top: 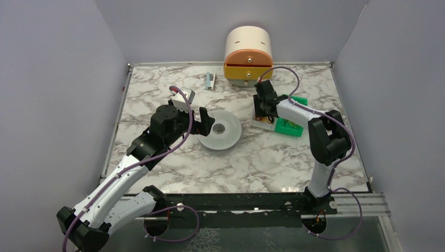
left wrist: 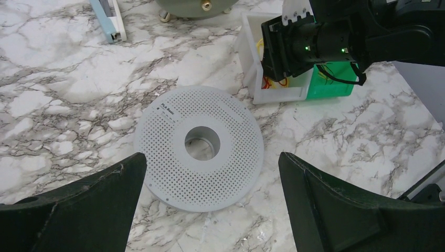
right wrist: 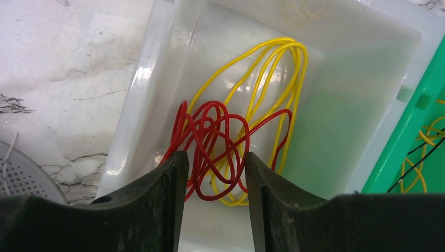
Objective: Wrap the cables
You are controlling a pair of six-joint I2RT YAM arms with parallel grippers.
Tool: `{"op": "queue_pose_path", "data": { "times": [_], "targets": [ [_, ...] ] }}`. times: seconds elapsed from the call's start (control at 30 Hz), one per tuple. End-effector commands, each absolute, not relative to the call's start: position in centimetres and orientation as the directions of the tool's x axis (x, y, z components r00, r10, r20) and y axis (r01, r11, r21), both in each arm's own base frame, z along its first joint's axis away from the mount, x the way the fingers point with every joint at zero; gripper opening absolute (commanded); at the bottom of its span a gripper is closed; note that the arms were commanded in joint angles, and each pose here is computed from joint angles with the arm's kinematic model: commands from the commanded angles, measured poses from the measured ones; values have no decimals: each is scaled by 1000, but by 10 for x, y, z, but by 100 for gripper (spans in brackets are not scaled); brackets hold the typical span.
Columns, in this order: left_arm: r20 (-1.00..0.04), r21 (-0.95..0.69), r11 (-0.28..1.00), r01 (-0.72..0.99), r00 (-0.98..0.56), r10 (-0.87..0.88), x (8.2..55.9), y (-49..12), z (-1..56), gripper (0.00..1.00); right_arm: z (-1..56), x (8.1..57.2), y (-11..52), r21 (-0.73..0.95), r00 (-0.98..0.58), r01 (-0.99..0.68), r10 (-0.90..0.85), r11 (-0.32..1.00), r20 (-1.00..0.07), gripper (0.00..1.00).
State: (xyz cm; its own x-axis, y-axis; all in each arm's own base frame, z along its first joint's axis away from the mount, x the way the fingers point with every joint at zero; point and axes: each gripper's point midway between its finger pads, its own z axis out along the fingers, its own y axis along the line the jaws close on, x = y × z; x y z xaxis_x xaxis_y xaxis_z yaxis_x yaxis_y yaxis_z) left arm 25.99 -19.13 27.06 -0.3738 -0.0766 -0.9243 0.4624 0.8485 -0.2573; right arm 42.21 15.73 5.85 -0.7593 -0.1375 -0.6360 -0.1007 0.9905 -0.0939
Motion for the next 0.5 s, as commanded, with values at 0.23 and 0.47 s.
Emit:
{"op": "queue_pose_path", "data": {
  "times": [0.23,0.47],
  "targets": [
    [-921,-252,868,428,-382,-79,265,-185,263,99,61,433,160,-81,-748,-93,-123,992,-652,20],
    [-916,-252,873,416,-395,-77,268,-184,258,99,91,431,161,-56,-718,-91,-105,994,-688,1]
  ]
}}
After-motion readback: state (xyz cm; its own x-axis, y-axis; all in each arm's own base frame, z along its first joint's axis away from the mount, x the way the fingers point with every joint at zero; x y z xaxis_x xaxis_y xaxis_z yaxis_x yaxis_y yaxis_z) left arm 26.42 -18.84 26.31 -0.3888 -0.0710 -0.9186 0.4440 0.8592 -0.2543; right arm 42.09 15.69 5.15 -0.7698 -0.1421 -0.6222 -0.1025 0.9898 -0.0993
